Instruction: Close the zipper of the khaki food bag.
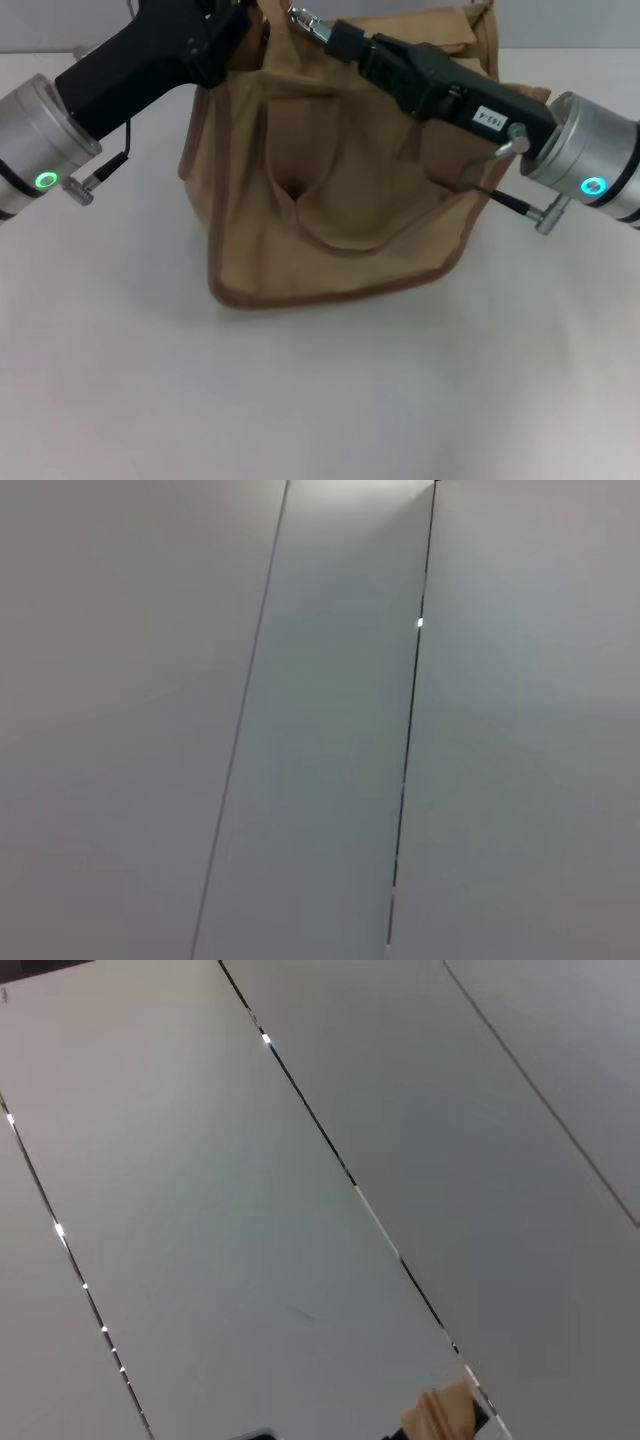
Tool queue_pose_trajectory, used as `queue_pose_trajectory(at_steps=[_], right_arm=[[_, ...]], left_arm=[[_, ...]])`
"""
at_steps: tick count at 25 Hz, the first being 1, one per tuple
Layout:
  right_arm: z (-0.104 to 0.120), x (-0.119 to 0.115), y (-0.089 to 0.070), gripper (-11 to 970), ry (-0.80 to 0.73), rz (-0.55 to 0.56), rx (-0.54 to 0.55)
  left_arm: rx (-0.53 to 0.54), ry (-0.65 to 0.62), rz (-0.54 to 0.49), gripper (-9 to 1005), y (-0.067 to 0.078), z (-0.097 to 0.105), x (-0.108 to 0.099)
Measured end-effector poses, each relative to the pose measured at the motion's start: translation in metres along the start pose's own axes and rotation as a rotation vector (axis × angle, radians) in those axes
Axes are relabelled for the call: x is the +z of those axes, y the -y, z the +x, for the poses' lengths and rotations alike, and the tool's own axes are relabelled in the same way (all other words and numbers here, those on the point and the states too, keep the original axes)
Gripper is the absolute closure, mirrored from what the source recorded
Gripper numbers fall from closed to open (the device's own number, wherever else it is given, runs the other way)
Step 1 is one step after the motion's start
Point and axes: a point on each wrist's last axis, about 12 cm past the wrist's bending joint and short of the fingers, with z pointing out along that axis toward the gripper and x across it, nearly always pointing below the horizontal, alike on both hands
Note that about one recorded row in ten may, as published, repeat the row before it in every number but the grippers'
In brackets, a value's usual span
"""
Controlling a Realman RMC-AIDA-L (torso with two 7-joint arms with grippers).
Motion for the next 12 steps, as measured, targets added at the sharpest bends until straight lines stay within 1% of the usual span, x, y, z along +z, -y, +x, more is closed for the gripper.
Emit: queue_pose_trajectory(at_steps=[6, 12], right_arm=[[-0.011, -0.009, 0.005, 955, -0.012, 0.028, 0.039], [-0.014, -0.015, 0.009, 959, -0.015, 0.061, 0.039]], left_arm=[[-0.011, 0.031, -0.056, 944, 0.000, 0.002, -0.015], [-0.018, 0.051, -0.086, 943, 0.002, 0.002, -0.027]])
